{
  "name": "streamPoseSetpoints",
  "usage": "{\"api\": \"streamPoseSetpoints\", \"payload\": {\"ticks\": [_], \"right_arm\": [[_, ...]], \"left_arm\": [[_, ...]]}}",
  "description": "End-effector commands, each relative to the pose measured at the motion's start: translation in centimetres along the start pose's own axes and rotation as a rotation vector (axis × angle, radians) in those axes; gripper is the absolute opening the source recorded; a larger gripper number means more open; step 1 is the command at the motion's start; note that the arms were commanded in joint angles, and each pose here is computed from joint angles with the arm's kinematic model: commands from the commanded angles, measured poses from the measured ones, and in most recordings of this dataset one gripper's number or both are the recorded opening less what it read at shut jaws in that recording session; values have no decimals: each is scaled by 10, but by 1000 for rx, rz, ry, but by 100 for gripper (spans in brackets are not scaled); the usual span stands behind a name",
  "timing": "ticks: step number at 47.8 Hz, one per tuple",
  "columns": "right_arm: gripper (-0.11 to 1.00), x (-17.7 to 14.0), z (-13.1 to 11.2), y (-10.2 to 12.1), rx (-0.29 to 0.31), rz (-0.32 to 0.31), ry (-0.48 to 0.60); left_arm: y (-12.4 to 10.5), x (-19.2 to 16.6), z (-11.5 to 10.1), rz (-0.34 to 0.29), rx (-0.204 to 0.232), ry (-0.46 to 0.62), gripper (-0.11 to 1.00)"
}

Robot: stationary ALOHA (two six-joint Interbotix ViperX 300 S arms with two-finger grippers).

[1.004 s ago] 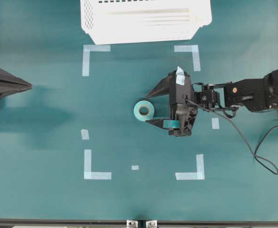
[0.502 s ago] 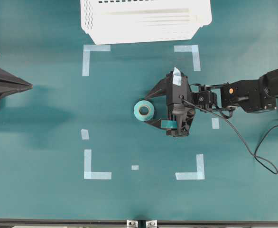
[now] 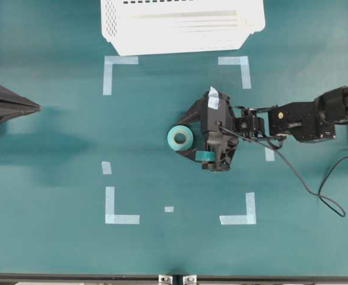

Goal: Put the tape in the middle into the white basket.
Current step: 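Lower the right gripper around the tape roll and close on it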

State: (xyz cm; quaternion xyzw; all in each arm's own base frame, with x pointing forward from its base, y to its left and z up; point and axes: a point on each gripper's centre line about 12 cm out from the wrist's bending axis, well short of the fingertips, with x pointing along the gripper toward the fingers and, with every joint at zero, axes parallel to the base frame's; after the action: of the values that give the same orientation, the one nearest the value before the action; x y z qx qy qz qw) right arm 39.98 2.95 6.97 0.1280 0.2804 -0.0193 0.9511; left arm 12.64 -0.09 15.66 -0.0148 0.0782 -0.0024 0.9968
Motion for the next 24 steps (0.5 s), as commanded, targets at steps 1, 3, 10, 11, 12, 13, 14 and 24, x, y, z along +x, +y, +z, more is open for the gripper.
{"api": "streamPoseSetpoints", "payload": {"ticks": [1,3,10,11,12,13,14,24], "right_arm": [[99,1,10,3,7,7,-27],[99,1,10,3,5,8,-26],[99,1,10,2,6,6,-25],[99,1,10,2,7,5,-26],[99,2,11,2,7,5,-27],[99,2,11,2,7,5,-27],[99,2,11,2,7,5,-27],[99,1,9,2,5,1,-14]], "left_arm": [[-1,1,5,-3,0,-14,-11],[-1,1,5,-3,0,-14,-11],[-1,1,5,-3,0,-14,-11],[-1,1,5,-3,0,-14,-11],[0,1,5,-2,0,-14,-11],[0,1,5,-2,0,-14,-11],[0,1,5,-2,0,-14,-11],[0,1,5,-2,0,-14,-11]]}}
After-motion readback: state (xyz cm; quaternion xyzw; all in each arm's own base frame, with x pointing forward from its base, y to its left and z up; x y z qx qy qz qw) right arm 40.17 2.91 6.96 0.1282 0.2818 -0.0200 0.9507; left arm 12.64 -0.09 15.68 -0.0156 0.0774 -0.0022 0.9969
